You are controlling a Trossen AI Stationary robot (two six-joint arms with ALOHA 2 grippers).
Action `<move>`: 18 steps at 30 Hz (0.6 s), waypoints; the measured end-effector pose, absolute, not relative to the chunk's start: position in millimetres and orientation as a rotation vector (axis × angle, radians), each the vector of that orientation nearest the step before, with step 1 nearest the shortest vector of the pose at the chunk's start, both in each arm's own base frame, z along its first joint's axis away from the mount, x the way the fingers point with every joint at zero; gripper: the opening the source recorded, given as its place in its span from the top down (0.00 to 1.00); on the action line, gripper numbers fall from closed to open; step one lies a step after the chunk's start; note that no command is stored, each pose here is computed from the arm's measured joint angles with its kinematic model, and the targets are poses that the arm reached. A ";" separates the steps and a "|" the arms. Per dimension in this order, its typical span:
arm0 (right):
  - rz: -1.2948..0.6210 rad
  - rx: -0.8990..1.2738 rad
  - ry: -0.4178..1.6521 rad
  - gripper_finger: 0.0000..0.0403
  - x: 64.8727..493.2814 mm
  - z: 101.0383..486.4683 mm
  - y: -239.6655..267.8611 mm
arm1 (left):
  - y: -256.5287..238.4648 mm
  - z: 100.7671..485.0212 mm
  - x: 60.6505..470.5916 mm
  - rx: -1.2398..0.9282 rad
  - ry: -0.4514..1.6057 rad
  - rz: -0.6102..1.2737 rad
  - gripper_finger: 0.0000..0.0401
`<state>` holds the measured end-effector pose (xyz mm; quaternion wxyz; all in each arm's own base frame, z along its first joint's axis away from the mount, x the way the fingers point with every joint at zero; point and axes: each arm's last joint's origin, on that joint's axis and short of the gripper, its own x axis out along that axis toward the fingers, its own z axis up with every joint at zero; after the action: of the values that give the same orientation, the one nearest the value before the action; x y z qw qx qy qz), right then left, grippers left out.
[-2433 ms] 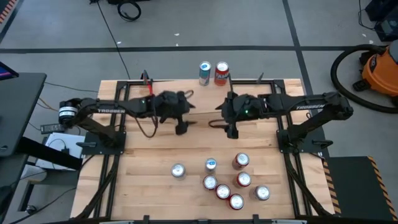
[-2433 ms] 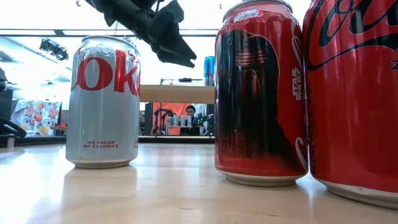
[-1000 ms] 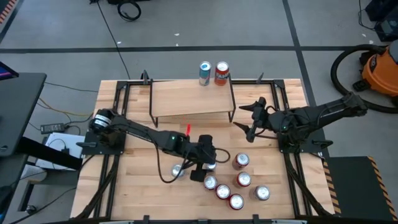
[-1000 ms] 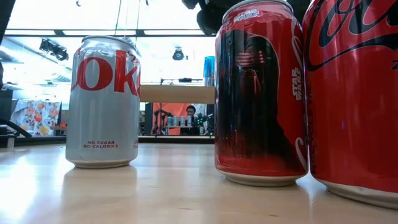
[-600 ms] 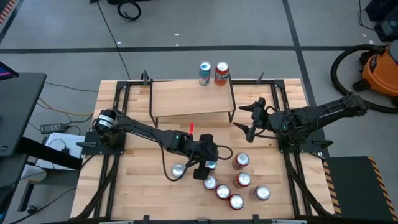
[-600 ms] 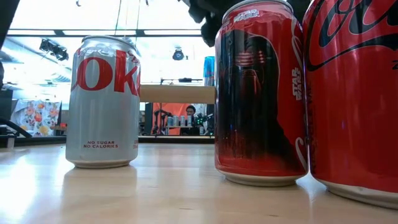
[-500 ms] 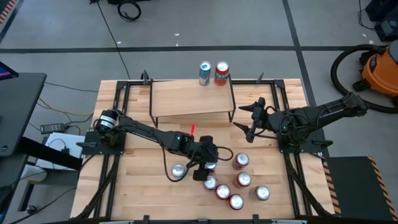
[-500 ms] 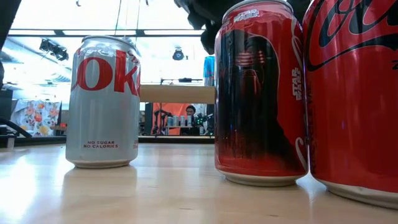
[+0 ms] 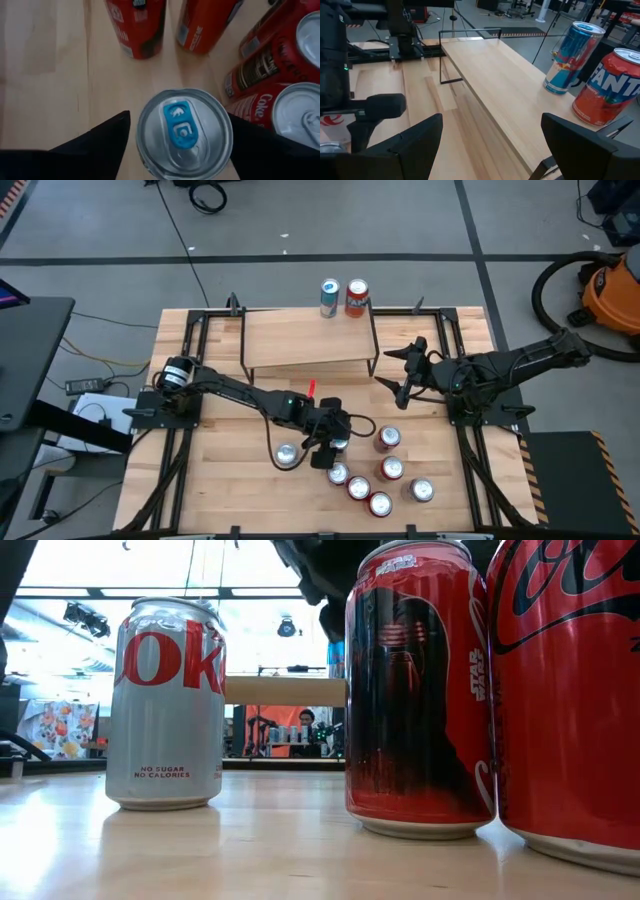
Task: Place canned beverage on shelf
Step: Put the blue soda can on the shelf aligned with the other blue soda can
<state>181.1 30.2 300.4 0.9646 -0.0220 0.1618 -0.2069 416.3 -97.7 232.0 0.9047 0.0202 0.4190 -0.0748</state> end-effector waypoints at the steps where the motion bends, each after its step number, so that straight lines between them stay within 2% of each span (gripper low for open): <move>1: -0.419 -0.045 0.327 0.13 181.1 300.4 30.2 | -96.9 231.5 416.5 0.042 0.869 -0.153 0.27; 7: -0.420 -0.045 0.328 0.13 181.1 300.4 30.2 | -86.8 231.6 419.0 0.047 0.863 -0.119 0.40; 18: -0.442 -0.053 0.329 0.13 180.7 300.2 29.6 | -62.5 242.0 420.1 0.073 0.850 -0.116 0.38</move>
<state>180.7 29.6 300.2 0.9620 -0.0261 0.1623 -0.2181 420.1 -62.5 242.0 0.9088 0.0355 0.4120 -0.0561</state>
